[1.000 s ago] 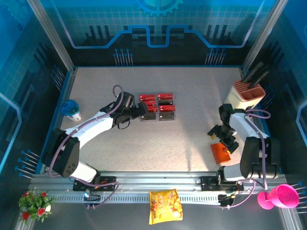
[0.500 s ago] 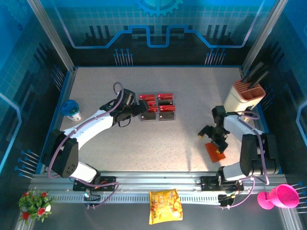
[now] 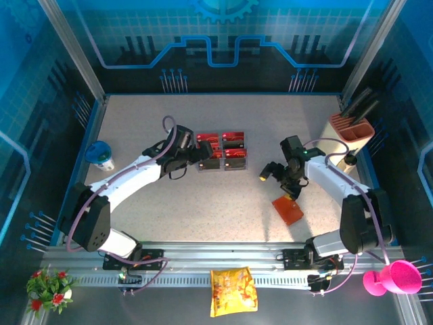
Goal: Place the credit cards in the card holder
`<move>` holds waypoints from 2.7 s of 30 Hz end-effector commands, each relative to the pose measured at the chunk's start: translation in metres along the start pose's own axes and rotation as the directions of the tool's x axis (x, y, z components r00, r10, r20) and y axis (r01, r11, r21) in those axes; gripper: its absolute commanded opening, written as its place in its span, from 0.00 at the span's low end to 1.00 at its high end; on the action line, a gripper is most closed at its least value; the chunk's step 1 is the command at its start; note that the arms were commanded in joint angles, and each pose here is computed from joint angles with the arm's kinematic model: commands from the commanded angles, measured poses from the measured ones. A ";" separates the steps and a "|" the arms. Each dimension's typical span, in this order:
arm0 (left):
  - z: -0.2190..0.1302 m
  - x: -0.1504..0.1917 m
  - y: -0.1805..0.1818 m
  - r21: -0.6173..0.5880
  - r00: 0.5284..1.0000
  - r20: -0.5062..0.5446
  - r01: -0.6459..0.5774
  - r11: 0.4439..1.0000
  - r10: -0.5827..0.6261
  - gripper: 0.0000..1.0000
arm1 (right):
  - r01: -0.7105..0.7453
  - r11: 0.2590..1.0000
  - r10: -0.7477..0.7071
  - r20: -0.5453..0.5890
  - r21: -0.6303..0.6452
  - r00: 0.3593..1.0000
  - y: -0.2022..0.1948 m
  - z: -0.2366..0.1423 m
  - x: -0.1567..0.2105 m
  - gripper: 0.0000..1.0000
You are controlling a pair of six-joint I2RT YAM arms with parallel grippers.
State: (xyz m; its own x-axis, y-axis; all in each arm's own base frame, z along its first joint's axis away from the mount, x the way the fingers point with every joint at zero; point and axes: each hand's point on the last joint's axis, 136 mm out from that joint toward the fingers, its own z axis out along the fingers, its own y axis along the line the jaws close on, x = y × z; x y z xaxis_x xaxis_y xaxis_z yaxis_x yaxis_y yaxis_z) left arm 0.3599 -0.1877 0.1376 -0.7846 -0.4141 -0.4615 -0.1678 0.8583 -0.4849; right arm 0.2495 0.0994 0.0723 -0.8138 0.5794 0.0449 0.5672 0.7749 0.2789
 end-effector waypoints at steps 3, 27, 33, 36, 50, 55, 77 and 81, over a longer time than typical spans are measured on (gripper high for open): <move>-0.002 0.000 -0.011 0.001 1.000 0.002 -0.018 1.000 0.018 0.99 | -0.069 0.987 0.067 0.021 0.144 0.998 -0.068 -0.007 -0.002 1.00; -0.003 0.013 -0.034 -0.004 0.995 -0.046 -0.092 0.996 0.091 0.99 | 0.021 0.993 -0.039 -0.159 -0.114 0.987 -0.017 0.027 0.028 0.95; -0.001 0.014 -0.034 -0.008 0.994 -0.055 -0.096 0.995 0.095 0.99 | 0.060 0.995 -0.071 -0.136 -0.082 0.988 -0.025 0.020 0.035 0.94; 0.000 0.015 -0.035 -0.006 0.994 -0.059 -0.095 0.995 0.094 0.99 | 0.078 0.997 -0.080 -0.118 -0.025 0.990 -0.040 0.017 0.035 0.94; 0.001 0.017 -0.040 -0.001 0.992 -0.068 -0.103 0.995 0.103 0.99 | 0.032 0.996 -0.045 -0.157 -0.084 0.987 -0.060 0.025 0.045 0.67; 0.001 0.017 -0.040 -0.001 0.992 -0.069 -0.107 0.994 0.107 0.99 | 0.026 0.993 -0.046 -0.166 -0.119 0.985 -0.057 0.026 0.047 0.56; -0.023 0.014 -0.046 0.044 0.997 -0.047 -0.064 0.997 0.066 0.99 | 0.060 0.881 -0.135 -0.128 -0.470 0.982 0.007 0.012 0.040 0.00; -0.042 0.002 -0.047 0.083 1.000 -0.011 0.003 0.997 -0.002 0.99 | 0.089 0.791 -0.166 -0.072 -0.605 0.984 0.051 -0.031 0.036 0.00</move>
State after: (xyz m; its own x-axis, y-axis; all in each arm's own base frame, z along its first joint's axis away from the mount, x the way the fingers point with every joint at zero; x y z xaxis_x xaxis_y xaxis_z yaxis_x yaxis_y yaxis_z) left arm 0.3470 -0.2222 0.1683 -0.8134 -0.3525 -0.4626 -0.1026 0.8699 -0.4825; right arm 0.2209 0.1274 0.0648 -0.8835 0.4527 0.1200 0.4081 0.6185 0.6715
